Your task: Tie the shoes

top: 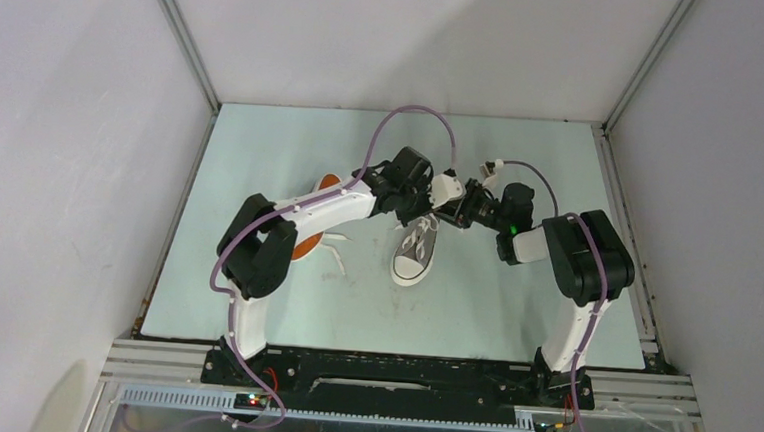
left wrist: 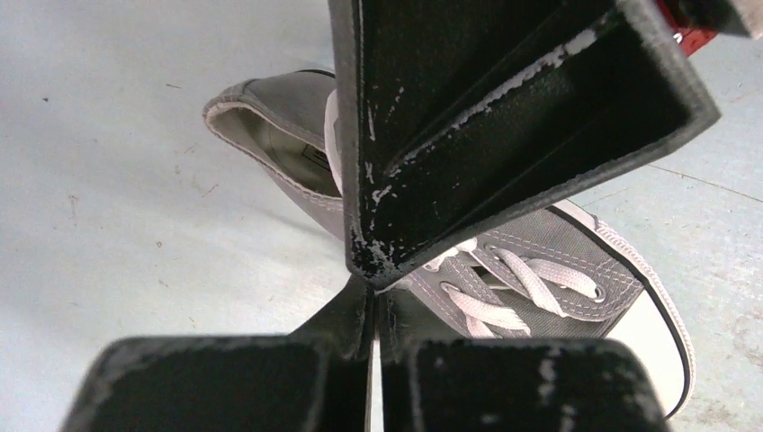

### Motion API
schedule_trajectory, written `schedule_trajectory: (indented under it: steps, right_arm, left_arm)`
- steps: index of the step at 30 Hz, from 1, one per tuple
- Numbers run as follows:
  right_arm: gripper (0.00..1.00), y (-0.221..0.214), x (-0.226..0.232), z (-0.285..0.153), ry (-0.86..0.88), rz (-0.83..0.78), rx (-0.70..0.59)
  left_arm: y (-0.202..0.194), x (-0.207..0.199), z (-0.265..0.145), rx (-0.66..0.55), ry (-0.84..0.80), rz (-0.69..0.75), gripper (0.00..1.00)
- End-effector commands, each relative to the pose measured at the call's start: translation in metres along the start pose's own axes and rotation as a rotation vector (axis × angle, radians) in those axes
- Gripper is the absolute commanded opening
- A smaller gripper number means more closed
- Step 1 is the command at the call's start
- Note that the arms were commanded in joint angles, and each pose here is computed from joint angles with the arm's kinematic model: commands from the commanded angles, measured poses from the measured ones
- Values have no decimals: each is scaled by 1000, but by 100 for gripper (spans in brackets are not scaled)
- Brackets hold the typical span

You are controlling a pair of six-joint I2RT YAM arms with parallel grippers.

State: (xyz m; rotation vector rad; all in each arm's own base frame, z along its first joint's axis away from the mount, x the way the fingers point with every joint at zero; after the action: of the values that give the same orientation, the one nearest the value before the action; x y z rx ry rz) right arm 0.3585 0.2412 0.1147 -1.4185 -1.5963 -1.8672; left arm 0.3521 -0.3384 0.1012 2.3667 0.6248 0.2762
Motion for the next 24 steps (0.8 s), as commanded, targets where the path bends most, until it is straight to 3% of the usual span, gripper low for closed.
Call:
schedule_trajectory:
  steps: [1,5,10,16,24]
  right_arm:
    - [35,9,13,5,73,-41,-16]
    - [26,9,13,5,79,-32,-11]
    - [1,12,14,3,81,-29,-20]
    - [0,15,14,2,79,-23,-29]
    - [0,18,13,1,77,-22,-37]
  left_arm:
    - [24,1,-6,-57,-4,20,0]
    - [25,2,-5,-56,6,18,0]
    - [23,4,-7,-56,16,14,11]
    - [24,6,-17,-129,66,-3,34]
    - [20,7,-53,-284,146,-36,50]
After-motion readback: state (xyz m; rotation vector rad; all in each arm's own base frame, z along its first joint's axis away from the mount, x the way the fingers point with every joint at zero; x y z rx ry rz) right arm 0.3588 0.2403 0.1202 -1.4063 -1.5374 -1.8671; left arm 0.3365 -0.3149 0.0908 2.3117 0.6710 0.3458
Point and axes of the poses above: each gripper's point midway between its finger pads, its own z axis out along the fingers, its own x axis along the line the jaws close on, y = z × x, the point moved 1 cm from there along -z, back along the fingers, and after that the axes turned 15 degrees about -z, right-handed, at the moved point
